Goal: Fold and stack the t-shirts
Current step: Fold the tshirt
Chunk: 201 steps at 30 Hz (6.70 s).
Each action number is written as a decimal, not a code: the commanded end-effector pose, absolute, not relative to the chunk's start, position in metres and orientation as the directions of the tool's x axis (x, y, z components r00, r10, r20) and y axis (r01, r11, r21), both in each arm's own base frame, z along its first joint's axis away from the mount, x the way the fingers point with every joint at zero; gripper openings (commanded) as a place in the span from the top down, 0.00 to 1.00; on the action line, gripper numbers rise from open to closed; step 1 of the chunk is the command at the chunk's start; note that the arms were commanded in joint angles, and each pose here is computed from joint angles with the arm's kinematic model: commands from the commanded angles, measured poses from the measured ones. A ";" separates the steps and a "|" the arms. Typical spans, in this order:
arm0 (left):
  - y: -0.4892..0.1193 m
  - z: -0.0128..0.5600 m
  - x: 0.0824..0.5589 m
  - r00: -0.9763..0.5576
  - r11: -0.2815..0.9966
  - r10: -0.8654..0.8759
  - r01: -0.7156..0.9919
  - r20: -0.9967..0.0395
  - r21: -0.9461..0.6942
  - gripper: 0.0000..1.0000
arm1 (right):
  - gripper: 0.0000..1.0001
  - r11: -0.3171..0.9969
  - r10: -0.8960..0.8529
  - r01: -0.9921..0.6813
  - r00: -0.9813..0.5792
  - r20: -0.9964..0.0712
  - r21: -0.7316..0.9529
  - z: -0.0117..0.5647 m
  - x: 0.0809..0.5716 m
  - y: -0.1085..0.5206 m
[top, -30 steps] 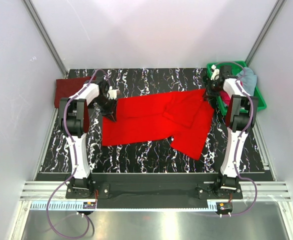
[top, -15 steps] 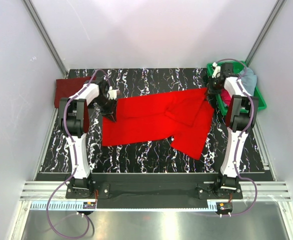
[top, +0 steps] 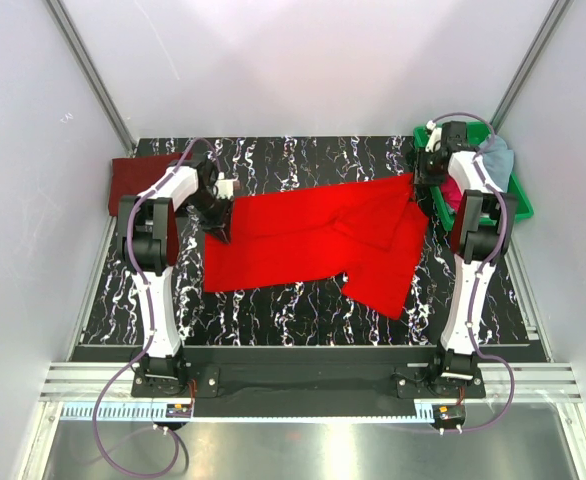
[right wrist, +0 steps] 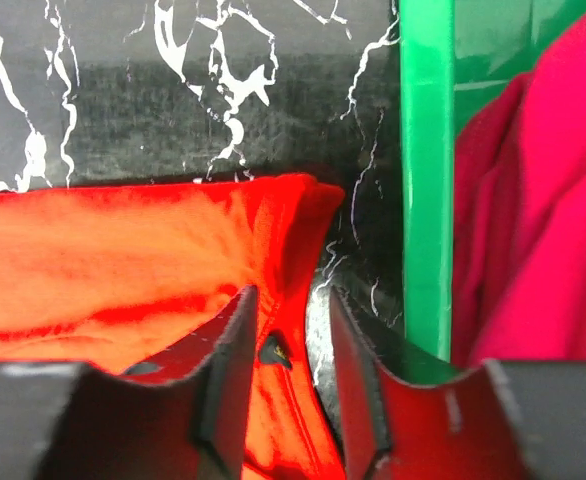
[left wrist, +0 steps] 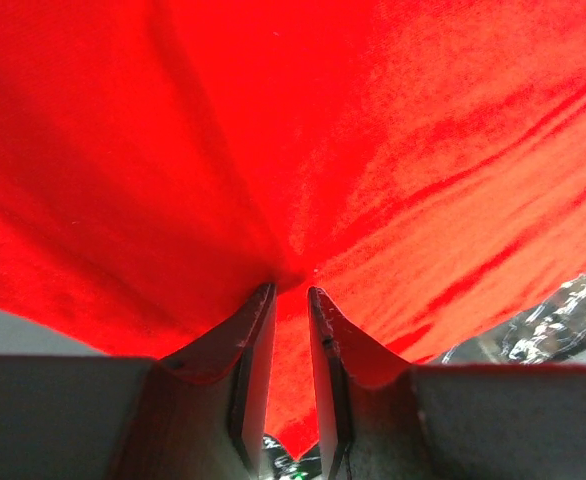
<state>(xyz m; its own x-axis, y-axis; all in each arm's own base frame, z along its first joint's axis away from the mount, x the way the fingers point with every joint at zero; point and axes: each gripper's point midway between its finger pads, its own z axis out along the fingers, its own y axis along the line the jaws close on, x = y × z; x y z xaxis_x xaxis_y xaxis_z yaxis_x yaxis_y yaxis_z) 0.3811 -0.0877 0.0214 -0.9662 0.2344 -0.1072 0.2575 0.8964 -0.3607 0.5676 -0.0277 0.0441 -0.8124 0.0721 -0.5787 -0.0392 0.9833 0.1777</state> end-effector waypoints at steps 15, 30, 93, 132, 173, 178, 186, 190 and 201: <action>-0.108 0.074 0.391 -0.939 0.864 0.234 0.320 -0.252 -0.389 0.73 | 0.53 0.834 -0.193 -0.491 -0.687 -0.701 0.253 0.164 0.445 0.108; -0.121 0.029 0.392 -0.960 0.872 0.236 0.277 -0.148 -0.404 0.73 | 0.54 0.851 -0.119 -0.344 -0.862 -0.492 0.397 0.053 0.469 0.124; -0.133 0.025 0.401 -0.943 0.877 0.278 0.327 -0.183 -0.351 0.56 | 0.57 0.632 -0.676 -0.773 -0.519 -0.524 -0.050 0.063 0.371 0.113; -0.136 0.022 0.397 -0.947 0.877 0.271 0.318 -0.175 -0.360 0.56 | 0.61 0.622 -0.681 -0.783 -0.525 -0.511 -0.025 0.050 0.389 0.122; -0.141 0.021 0.394 -0.944 0.873 0.280 0.326 -0.176 -0.363 0.57 | 0.61 0.637 -0.679 -0.771 -0.561 -0.475 -0.001 0.046 0.372 0.121; -0.140 0.022 0.395 -0.944 0.875 0.280 0.327 -0.177 -0.359 0.57 | 0.61 0.632 -0.685 -0.775 -0.563 -0.462 0.005 0.036 0.375 0.124; -0.139 0.021 0.394 -0.943 0.876 0.282 0.328 -0.177 -0.353 0.57 | 0.64 0.628 -0.690 -0.778 -0.562 -0.456 0.008 0.028 0.381 0.127; -0.139 0.021 0.394 -0.944 0.876 0.282 0.327 -0.174 -0.354 0.57 | 0.65 0.633 -0.690 -0.774 -0.560 -0.459 -0.007 0.029 0.384 0.125; -0.139 0.019 0.393 -0.945 0.876 0.280 0.324 -0.171 -0.357 0.57 | 0.65 0.641 -0.688 -0.767 -0.558 -0.463 -0.027 0.024 0.392 0.125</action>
<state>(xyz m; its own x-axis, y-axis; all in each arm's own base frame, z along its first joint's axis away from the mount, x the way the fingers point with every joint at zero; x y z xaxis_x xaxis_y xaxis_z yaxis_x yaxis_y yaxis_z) 0.3907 -0.1358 0.0237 -0.9503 0.2720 -0.1517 0.3095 0.8791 -0.3624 0.3733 0.1179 0.0173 -0.5816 -0.6918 -0.4280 -0.7707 0.6369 0.0177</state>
